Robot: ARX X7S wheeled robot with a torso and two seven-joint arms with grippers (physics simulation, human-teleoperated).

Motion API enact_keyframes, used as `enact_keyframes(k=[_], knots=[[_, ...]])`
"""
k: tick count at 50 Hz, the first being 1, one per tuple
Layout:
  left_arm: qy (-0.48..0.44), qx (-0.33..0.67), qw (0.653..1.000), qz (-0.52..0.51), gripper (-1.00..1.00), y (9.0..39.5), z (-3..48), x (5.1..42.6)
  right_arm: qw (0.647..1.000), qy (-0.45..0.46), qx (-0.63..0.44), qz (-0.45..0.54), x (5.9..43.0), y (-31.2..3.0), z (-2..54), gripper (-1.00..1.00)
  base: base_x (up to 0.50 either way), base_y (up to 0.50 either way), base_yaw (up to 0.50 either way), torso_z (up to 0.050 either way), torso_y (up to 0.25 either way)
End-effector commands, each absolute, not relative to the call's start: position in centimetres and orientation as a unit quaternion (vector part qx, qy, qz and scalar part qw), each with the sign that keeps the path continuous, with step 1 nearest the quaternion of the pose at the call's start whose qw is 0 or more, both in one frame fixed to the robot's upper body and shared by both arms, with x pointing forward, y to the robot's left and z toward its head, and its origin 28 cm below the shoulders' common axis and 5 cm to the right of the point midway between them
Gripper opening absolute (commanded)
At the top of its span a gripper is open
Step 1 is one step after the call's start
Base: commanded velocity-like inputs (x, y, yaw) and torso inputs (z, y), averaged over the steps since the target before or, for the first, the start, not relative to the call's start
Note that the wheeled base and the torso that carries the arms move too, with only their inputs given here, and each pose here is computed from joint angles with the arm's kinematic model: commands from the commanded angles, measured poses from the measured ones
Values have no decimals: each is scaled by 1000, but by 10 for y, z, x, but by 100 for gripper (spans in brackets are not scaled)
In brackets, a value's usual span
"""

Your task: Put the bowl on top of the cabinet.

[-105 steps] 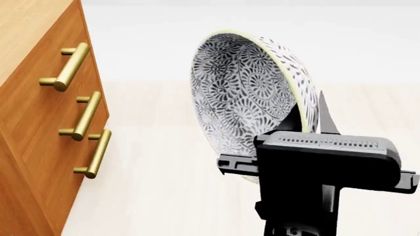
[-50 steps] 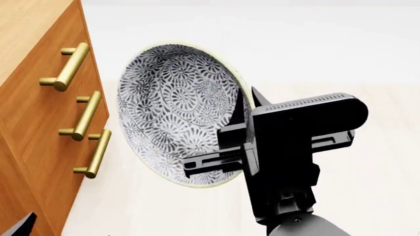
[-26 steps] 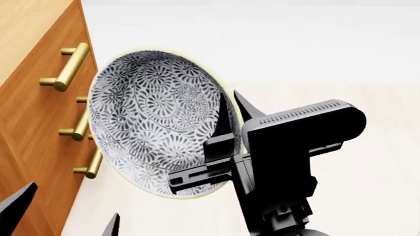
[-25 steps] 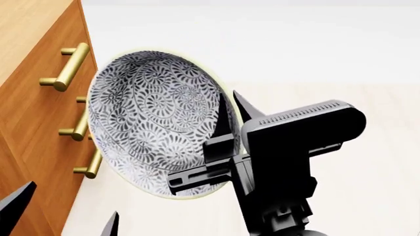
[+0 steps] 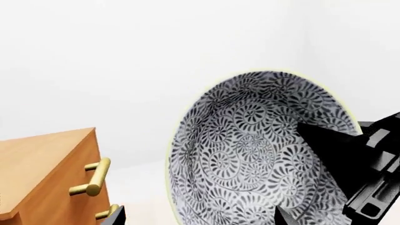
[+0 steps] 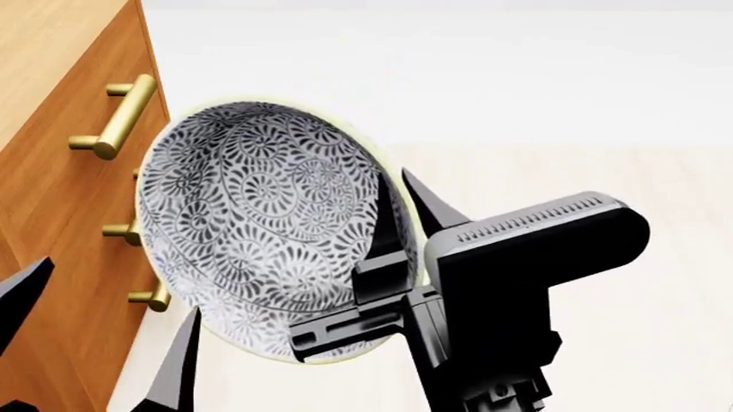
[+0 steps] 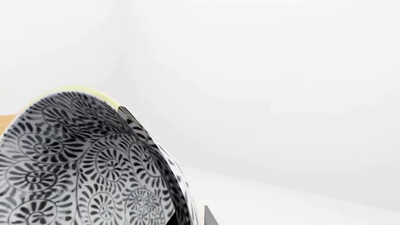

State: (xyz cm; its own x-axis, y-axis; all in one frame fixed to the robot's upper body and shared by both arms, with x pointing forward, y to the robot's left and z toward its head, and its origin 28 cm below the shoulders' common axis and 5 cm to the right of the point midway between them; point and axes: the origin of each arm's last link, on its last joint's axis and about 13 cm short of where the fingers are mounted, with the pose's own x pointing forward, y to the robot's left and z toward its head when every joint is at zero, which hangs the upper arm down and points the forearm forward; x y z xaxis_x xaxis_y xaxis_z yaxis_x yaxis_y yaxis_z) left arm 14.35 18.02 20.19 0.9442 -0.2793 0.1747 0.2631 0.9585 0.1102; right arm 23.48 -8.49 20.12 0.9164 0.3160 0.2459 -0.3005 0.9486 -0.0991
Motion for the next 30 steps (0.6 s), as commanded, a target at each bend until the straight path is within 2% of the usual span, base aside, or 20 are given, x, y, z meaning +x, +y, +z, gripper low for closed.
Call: enact_keyframes(k=[1, 30], knots=[[-89, 46, 985, -143, 100, 180, 208, 157, 973, -162, -29, 160, 231, -86, 209, -100, 0, 0, 0, 0, 0], [-62, 46, 990, -120, 100, 184, 210, 185, 969, -169, -38, 175, 221, -87, 206, -100, 0, 0, 0, 0, 0]])
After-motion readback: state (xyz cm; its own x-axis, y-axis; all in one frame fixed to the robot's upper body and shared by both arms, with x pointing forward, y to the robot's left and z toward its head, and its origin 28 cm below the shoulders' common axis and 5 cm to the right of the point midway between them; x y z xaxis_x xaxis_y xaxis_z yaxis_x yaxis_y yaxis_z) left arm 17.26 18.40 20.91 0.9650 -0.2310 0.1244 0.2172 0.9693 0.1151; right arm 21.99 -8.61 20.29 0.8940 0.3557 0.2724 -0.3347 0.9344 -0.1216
